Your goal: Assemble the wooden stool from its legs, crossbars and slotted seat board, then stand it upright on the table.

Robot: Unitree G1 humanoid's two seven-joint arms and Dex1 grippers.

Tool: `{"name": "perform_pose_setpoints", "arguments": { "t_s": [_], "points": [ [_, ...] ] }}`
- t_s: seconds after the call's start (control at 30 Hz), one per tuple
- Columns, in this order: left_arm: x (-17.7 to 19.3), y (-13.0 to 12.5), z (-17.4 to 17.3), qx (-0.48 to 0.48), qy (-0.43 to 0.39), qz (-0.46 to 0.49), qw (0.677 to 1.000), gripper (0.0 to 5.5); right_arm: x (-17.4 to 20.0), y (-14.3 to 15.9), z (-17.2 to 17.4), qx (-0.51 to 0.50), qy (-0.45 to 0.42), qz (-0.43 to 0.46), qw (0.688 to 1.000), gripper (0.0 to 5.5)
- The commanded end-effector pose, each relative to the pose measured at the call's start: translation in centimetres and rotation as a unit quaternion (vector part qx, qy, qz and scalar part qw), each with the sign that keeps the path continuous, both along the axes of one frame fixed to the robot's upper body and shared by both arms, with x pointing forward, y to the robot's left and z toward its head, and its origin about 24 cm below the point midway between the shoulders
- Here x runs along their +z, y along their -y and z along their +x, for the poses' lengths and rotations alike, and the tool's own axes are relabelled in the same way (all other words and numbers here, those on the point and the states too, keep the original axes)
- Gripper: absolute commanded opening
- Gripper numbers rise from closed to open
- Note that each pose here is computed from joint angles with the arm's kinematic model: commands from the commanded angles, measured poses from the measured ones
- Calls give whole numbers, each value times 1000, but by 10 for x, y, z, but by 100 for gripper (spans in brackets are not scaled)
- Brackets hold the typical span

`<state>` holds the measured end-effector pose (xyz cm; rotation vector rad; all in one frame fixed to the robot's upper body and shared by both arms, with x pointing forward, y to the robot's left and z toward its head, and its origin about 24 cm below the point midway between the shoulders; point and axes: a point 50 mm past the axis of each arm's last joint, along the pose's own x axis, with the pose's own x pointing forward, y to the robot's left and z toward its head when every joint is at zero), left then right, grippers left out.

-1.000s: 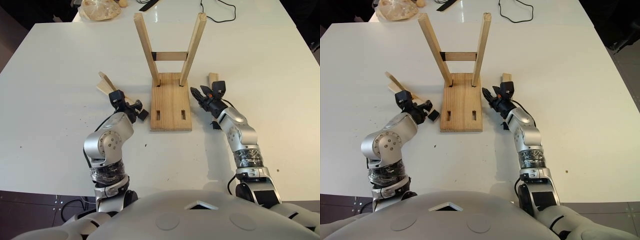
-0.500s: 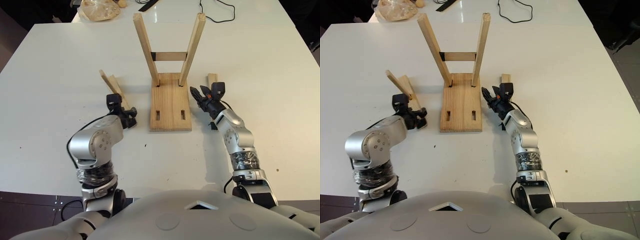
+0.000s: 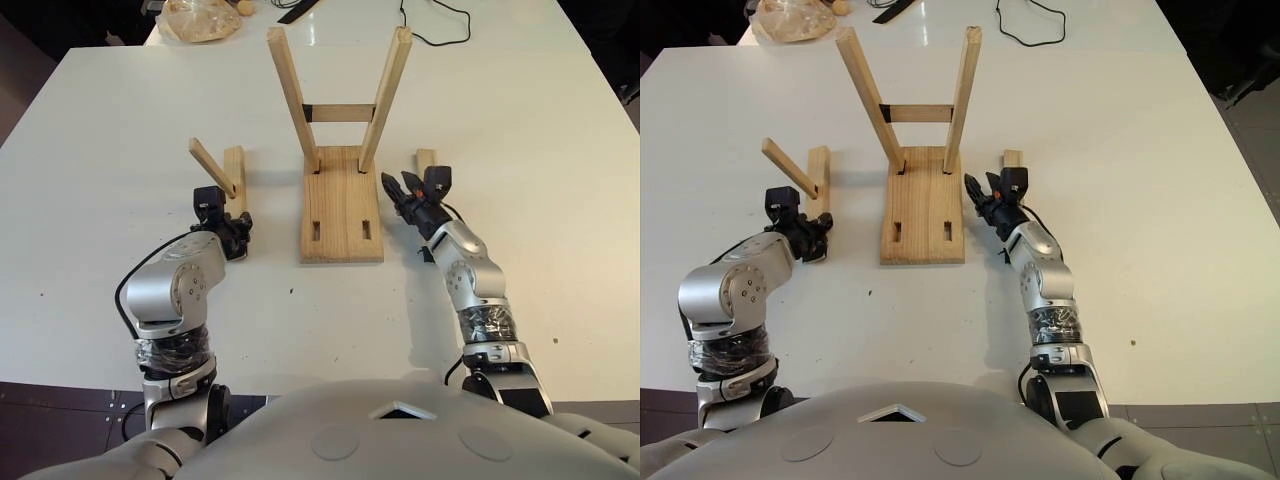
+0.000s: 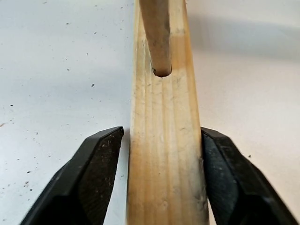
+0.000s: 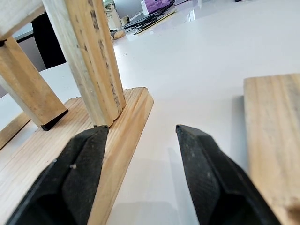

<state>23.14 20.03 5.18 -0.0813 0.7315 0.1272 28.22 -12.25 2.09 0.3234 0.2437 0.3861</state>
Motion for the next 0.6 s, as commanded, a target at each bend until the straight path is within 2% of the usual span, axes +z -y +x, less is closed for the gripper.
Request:
{"name": "perform_pose_setpoints", "arguments": {
  "t_s": [0.03, 0.17, 0.27, 0.37, 0.43, 0.5, 0.6],
  "points": [
    [-39, 7, -18, -28, -92, -23, 995, 216, -4, 4, 3, -28, -24, 5, 999, 265],
    [-41, 4, -15, -17, -74, -39, 996, 203, 10, 8, 13, -63, -3, 27, 998, 265],
    [-34, 2, -6, -1, -30, -61, 998, 203, 30, 5, 19, -63, 37, 30, 997, 265],
    [-9, -19, 22, 50, 63, -58, 995, 203, 73, -11, 25, -18, 142, -26, 989, 265],
    [18, -34, 42, 96, 152, -92, 979, 203, 101, -21, 29, 16, 217, -85, 972, 265],
    [53, -37, 60, 98, 254, -149, 951, 203, 127, -26, 34, 16, 298, -135, 945, 265],
    [98, -15, 66, -14, 366, -268, 891, 203, 164, -32, 39, 35, 396, -192, 897, 265]
  ]
}}
